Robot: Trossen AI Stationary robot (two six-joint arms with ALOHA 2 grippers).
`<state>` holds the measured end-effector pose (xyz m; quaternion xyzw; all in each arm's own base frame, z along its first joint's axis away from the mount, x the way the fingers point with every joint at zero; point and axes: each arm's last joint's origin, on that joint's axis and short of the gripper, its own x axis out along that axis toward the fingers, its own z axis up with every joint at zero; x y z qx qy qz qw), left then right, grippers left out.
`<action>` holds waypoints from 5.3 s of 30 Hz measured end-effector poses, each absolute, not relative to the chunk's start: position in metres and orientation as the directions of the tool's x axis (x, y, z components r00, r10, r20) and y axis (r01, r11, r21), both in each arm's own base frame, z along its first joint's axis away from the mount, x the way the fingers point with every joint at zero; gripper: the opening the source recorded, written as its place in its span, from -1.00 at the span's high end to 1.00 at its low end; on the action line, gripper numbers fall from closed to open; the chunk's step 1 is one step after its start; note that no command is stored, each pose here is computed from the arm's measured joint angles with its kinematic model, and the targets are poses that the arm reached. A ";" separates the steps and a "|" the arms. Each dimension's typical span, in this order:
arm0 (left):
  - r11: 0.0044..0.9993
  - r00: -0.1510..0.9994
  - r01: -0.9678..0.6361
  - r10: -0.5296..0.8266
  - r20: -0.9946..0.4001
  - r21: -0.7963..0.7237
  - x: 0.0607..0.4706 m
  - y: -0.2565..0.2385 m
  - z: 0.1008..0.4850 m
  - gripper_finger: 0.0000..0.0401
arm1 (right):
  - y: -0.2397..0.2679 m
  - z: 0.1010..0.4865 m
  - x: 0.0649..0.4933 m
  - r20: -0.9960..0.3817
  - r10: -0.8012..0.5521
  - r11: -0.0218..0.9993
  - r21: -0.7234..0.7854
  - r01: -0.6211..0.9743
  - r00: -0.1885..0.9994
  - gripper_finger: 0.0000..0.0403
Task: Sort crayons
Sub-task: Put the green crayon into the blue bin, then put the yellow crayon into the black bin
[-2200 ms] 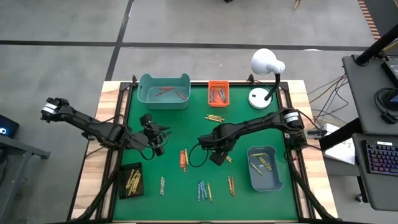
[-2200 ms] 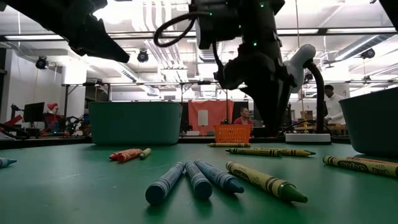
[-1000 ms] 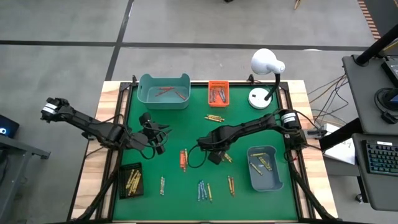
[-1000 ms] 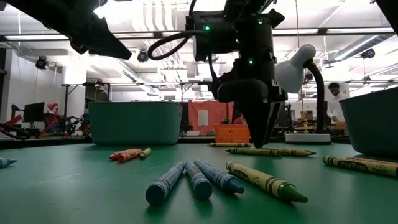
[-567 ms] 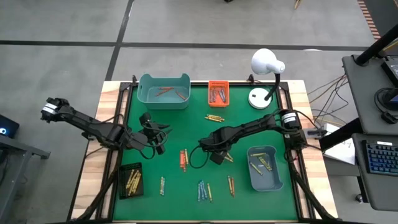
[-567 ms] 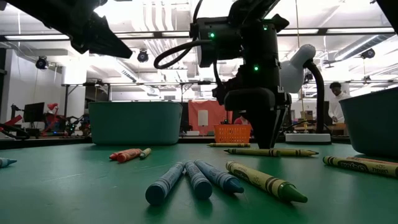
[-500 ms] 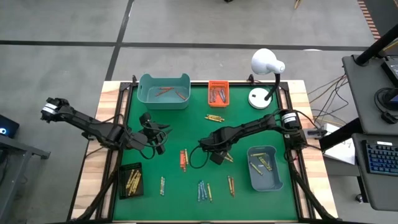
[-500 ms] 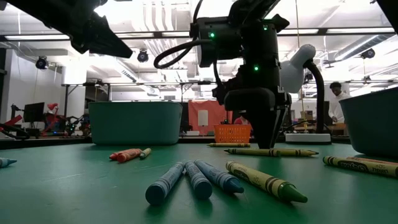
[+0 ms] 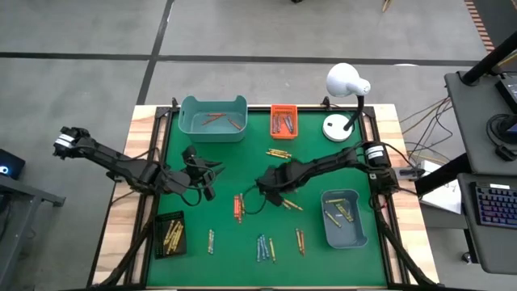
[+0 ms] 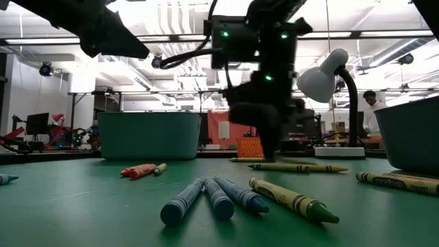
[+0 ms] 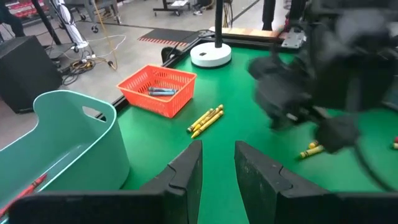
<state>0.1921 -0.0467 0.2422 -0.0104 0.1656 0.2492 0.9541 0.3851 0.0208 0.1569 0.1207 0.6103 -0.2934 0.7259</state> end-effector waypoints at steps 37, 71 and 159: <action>0.882 0.843 -0.468 0.464 -0.274 0.054 0.195 -0.048 0.249 0.62 | 0.097 0.210 0.213 -0.992 0.086 0.551 -0.029 0.834 -0.092 0.94; 0.883 0.843 -0.467 0.463 -0.274 0.054 0.195 -0.048 0.249 0.62 | 0.073 0.270 0.235 -0.994 0.101 0.588 0.101 0.802 0.051 0.43; 0.850 0.824 -0.499 0.526 -0.212 0.169 0.198 -0.047 0.271 0.62 | -0.088 0.151 0.390 -0.889 -0.390 0.590 -0.041 0.806 0.240 0.71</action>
